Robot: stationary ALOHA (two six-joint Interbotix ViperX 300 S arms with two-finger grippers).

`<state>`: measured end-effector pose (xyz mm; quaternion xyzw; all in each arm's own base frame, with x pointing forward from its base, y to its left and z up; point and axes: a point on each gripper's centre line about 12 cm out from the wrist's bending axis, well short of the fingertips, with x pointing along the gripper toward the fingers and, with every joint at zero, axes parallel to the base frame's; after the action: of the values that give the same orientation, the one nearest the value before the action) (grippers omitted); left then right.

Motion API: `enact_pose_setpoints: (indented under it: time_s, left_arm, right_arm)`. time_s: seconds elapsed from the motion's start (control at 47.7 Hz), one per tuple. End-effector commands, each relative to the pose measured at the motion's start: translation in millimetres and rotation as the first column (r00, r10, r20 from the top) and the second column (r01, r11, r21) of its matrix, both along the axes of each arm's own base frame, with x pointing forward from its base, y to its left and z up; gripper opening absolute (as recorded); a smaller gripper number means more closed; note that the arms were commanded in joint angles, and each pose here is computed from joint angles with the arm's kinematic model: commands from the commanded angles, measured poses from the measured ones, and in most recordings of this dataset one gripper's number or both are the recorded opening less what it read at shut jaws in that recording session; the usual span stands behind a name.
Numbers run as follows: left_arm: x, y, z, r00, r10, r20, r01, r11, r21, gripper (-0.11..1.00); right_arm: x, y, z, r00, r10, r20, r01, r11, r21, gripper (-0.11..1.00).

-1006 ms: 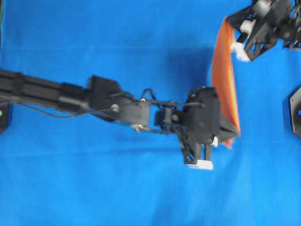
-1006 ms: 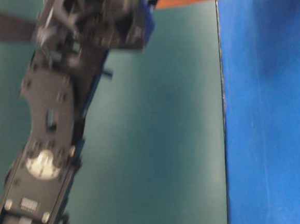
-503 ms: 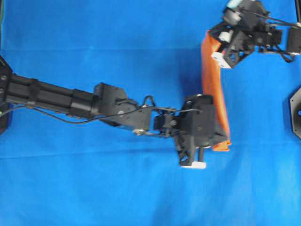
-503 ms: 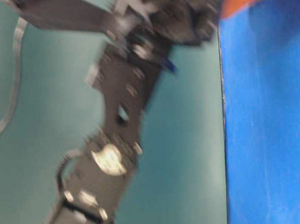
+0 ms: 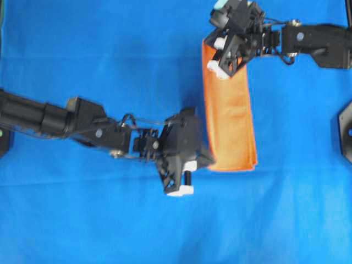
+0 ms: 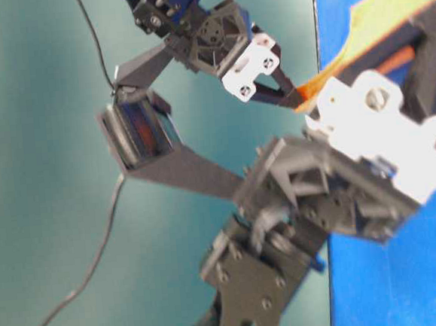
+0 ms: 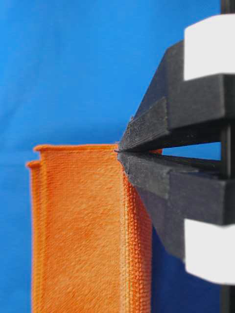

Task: Fold the orange towel.
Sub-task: 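Lay the strip down vertically, release, and retract both grippers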

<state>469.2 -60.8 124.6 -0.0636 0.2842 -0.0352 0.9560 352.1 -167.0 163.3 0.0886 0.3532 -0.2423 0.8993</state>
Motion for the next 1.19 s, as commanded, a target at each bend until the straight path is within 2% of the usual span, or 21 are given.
enact_pose_setpoints:
  time_s: [0.0, 0.293, 0.419, 0.461, 0.608, 0.671, 0.755, 0.901, 1.027, 1.174]
  left_arm:
    - [-2, -16, 22, 0.997, -0.034, 0.063, 0.035, 0.999, -0.007, 0.02]
    - [-6, -14, 19, 0.999, -0.036, 0.036, 0.036, 0.999, 0.003, 0.02]
    - [-7, -12, 17, 0.999, -0.035, 0.012, 0.035, 0.999, 0.008, 0.12]
    - [-8, -12, 17, 0.999, -0.035, 0.009, 0.034, 0.999, 0.007, 0.20]
    - [-14, -11, 21, 0.999, -0.044, -0.028, 0.044, 0.999, 0.022, 0.45]
    - [-20, -10, 26, 0.997, -0.048, -0.055, 0.050, 0.998, 0.031, 0.54]
    - [-29, -9, 34, 0.995, -0.056, -0.081, 0.060, 0.997, 0.044, 0.61]
    - [-49, -6, 54, 0.994, -0.064, -0.090, 0.069, 0.996, 0.054, 0.61]
    - [-70, -1, 71, 0.996, -0.065, -0.059, 0.068, 0.996, 0.056, 0.61]
    - [-91, 13, 80, 0.999, -0.036, -0.008, 0.037, 0.998, 0.052, 0.61]
  right_arm:
    - [6, -5, 13, 0.999, -0.004, 0.038, 0.005, 1.000, -0.016, 0.02]
    - [4, -3, 10, 0.999, -0.018, 0.032, 0.018, 1.000, 0.003, 0.03]
    - [4, -4, 9, 0.999, -0.026, 0.025, 0.026, 1.000, 0.006, 0.04]
    - [3, -4, 9, 0.999, -0.029, 0.021, 0.028, 1.000, 0.005, 0.10]
    - [0, -5, 7, 0.999, -0.041, -0.001, 0.041, 0.999, 0.003, 0.47]
    - [-1, -5, 9, 0.999, -0.045, -0.002, 0.045, 0.999, 0.000, 0.54]
    - [-2, -3, 11, 0.999, -0.041, 0.000, 0.041, 0.999, -0.002, 0.54]
    - [-10, 8, 18, 1.000, -0.026, 0.008, 0.026, 1.000, -0.009, 0.53]
    - [-28, 21, 25, 1.000, -0.023, 0.006, 0.023, 1.000, -0.012, 0.53]
    - [-54, 42, 34, 0.999, -0.008, 0.032, 0.008, 1.000, -0.011, 0.53]
